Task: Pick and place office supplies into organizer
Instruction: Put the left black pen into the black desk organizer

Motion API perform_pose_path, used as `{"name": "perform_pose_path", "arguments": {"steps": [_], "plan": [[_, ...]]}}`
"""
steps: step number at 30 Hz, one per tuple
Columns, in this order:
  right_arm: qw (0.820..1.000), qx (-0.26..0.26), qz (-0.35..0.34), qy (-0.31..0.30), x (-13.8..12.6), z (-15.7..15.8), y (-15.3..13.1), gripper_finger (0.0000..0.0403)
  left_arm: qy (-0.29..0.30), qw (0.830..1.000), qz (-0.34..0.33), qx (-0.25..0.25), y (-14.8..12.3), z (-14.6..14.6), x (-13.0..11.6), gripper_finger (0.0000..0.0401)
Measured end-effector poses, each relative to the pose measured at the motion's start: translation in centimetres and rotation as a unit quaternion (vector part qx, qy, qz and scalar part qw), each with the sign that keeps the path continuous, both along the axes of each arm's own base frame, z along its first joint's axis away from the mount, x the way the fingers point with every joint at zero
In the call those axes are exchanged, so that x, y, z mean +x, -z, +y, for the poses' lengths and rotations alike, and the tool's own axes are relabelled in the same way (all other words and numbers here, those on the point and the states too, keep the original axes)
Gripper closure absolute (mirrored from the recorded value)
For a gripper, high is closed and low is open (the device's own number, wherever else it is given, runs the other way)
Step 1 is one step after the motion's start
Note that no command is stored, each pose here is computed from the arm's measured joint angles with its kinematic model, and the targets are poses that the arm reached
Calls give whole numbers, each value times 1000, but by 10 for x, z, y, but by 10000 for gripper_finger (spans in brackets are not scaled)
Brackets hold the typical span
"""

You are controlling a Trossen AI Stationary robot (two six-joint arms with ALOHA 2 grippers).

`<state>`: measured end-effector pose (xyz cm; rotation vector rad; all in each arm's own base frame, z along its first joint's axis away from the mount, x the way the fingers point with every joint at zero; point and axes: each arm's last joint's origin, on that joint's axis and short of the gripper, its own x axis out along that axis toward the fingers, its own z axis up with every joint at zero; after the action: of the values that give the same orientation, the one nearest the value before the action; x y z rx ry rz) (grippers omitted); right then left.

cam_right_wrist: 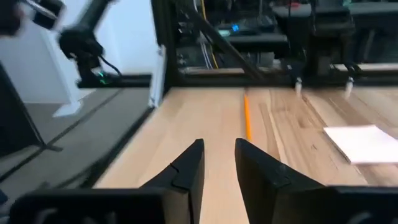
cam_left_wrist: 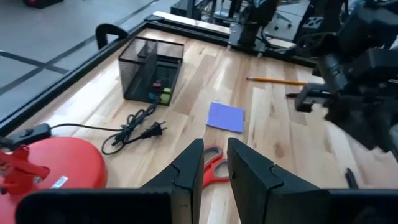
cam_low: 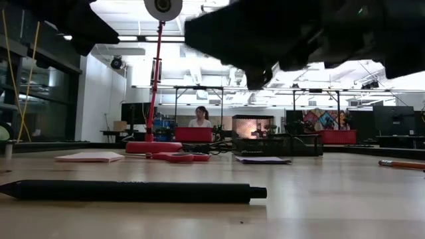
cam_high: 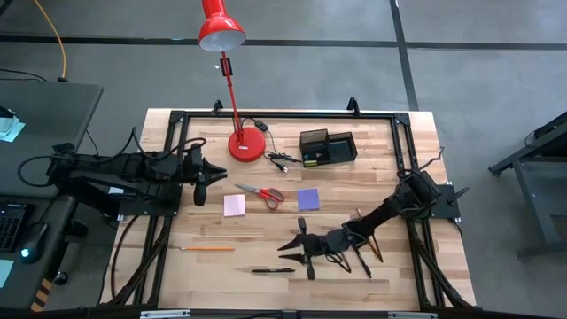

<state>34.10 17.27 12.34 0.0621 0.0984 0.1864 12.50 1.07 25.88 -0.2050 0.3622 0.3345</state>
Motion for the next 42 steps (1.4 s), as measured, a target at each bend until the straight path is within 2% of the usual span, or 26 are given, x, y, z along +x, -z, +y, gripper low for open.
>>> {"name": "perform_pose_path", "arguments": {"steps": [4,8,12,17,21,25,30,34,42], "plan": [[999,37,31,8,10,4,19,335,6,1000,0,-3,0,0,0,339],[998,38,45,-15,22,17,40,342,6,1000,-1,-3,0,0,0,339],[998,41,39,-42,35,29,46,345,5,1000,-2,-5,0,0,0,339],[995,32,69,-62,45,38,45,329,3,1000,-4,-15,0,0,0,339],[993,19,101,-66,42,44,50,303,2,1000,-5,-15,0,0,0,339],[991,27,125,-30,36,49,55,277,1,1000,-6,-19,0,0,0,339],[993,5,116,-26,34,52,55,255,1,1000,-6,-19,0,0,0,339],[990,-8,136,-24,33,51,59,249,1,1000,-6,-19,0,0,0,339],[985,-3,170,4,32,48,64,253,-1,1000,-6,-18,0,0,0,339]]}}
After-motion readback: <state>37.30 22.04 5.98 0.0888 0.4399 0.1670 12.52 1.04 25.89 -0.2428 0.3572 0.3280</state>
